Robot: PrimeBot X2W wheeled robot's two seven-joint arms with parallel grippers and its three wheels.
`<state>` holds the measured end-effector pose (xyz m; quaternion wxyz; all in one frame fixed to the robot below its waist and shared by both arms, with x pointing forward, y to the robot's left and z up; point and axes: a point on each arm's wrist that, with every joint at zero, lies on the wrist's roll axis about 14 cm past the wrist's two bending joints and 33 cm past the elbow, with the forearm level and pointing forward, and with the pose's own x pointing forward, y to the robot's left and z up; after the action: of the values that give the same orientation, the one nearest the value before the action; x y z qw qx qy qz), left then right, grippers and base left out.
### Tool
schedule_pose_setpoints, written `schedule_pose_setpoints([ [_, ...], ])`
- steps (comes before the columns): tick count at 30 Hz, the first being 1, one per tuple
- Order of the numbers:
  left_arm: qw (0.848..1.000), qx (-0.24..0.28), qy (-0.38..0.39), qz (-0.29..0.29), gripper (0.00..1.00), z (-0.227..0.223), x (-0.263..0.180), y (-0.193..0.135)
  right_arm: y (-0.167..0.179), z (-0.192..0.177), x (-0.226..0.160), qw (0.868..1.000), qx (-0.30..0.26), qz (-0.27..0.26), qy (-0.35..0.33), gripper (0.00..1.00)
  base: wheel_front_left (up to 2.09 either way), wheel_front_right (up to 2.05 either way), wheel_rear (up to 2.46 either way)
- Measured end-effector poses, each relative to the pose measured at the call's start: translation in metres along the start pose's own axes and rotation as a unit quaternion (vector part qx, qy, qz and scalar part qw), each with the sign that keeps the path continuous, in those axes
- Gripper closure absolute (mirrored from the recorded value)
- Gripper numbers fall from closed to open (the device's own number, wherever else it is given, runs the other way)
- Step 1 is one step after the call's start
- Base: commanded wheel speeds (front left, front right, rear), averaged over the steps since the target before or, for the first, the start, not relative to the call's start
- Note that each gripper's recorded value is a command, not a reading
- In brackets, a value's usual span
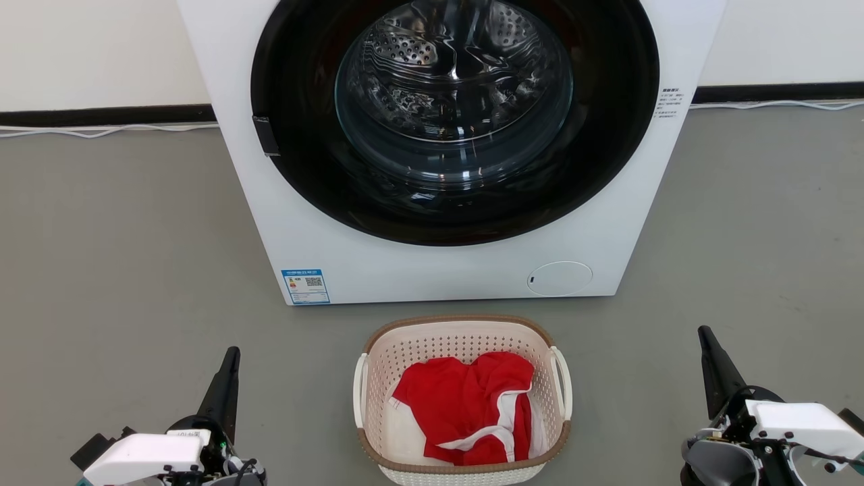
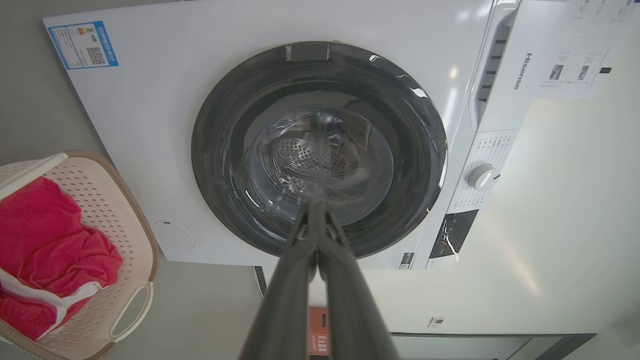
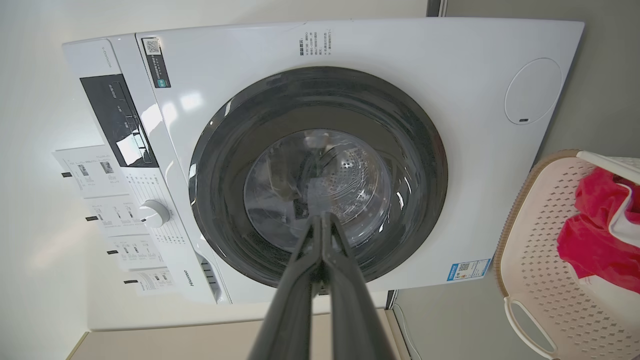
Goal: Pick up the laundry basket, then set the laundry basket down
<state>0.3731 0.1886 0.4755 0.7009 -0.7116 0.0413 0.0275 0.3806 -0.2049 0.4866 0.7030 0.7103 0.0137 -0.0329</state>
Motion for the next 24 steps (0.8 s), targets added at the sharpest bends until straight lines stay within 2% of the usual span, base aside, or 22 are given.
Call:
schedule_pose_setpoints([
  [24, 1.0, 0.0, 0.0, 0.0, 1.0, 0.0, 0.0, 0.0, 0.0, 0.0, 0.0, 1.0, 0.0, 0.0, 0.0, 1.0, 0.0, 0.0, 0.0],
])
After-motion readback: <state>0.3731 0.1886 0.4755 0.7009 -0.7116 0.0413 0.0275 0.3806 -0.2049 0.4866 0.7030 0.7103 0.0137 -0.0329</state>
